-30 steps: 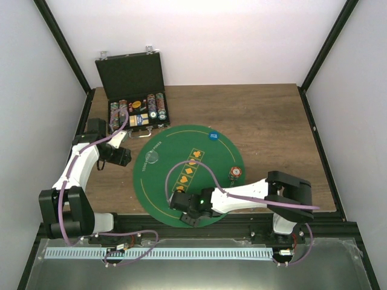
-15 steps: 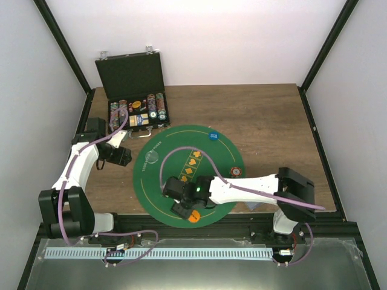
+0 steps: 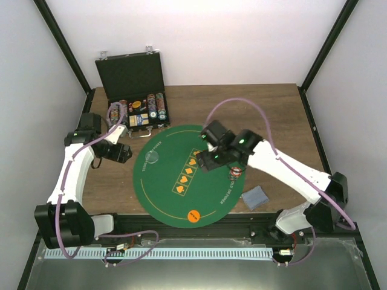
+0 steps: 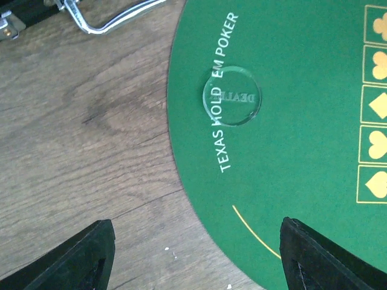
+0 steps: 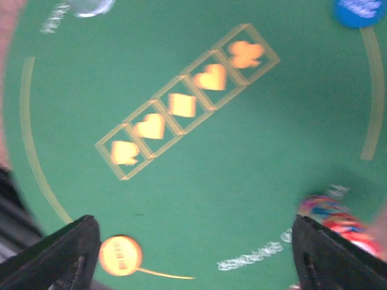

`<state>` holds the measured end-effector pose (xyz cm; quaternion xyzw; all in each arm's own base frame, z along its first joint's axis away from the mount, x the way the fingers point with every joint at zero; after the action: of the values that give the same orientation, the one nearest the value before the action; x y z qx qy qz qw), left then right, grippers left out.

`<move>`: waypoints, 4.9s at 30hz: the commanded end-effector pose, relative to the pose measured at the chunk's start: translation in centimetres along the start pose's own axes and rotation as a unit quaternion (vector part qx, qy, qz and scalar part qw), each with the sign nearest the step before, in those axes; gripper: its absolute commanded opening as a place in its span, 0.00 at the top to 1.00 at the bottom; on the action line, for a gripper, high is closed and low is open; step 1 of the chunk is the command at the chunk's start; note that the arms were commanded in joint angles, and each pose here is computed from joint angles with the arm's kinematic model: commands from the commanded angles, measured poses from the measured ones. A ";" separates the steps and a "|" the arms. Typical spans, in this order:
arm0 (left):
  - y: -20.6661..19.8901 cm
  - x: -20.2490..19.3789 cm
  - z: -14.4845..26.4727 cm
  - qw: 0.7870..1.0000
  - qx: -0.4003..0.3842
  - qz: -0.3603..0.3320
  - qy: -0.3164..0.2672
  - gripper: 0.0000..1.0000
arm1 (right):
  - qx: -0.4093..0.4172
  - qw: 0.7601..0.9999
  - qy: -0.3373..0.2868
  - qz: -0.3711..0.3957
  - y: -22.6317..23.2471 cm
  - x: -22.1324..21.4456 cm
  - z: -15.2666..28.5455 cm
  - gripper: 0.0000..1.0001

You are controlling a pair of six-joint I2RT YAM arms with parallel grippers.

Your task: Distribute texas hold em gaming equipment

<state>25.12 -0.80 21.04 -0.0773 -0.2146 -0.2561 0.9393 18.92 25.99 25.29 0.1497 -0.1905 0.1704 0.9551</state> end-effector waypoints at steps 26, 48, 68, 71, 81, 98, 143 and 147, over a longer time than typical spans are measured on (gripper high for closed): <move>0.7 5.1 -2.4 0.998 -0.052 -0.046 0.014 0.24 | -0.119 0.962 0.162 -0.186 -14.9 -4.3 -8.2 0.13; 1.5 5.8 -2.9 0.998 -0.043 -0.052 0.021 0.24 | -0.124 0.961 0.177 -0.171 -14.7 -3.4 -8.0 0.85; 1.5 5.9 -3.2 0.997 -0.053 -0.047 0.025 0.24 | -0.119 0.978 0.127 -0.115 -14.3 4.3 -6.9 0.99; 1.3 5.7 -3.2 0.997 -0.051 -0.050 0.026 0.24 | -0.111 0.981 0.117 -0.110 -15.1 6.8 -8.0 0.99; 1.1 5.0 -3.3 0.997 -0.050 -0.045 0.031 0.24 | -0.101 0.978 0.153 -0.094 -17.6 10.4 -14.7 0.99; 1.1 4.7 -3.6 0.997 -0.051 -0.044 0.035 0.24 | -0.138 0.962 0.208 -0.108 -19.6 9.8 -20.2 0.94; 0.2 5.0 -0.9 0.998 -0.044 -0.055 0.006 0.20 | -0.099 0.987 0.019 -0.126 -16.5 17.1 -9.8 0.00; -0.1 4.9 -0.4 0.998 -0.041 -0.056 0.000 0.20 | -0.088 0.982 -0.018 -0.168 -16.3 16.3 -8.5 0.00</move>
<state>29.52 -2.87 21.82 -0.1020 -0.1903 -0.3107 0.9257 42.53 19.47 20.35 0.0846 -0.1679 0.0404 0.9813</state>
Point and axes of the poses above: each gripper's point midway between its finger pads, its own z axis back along the fingers, its own y axis along the line the jaws close on, x = y × z, the point moved 6 cm from there along z, back along the fingers, and after that the axes turned 11 degrees about -z, right-handed, at the moved point
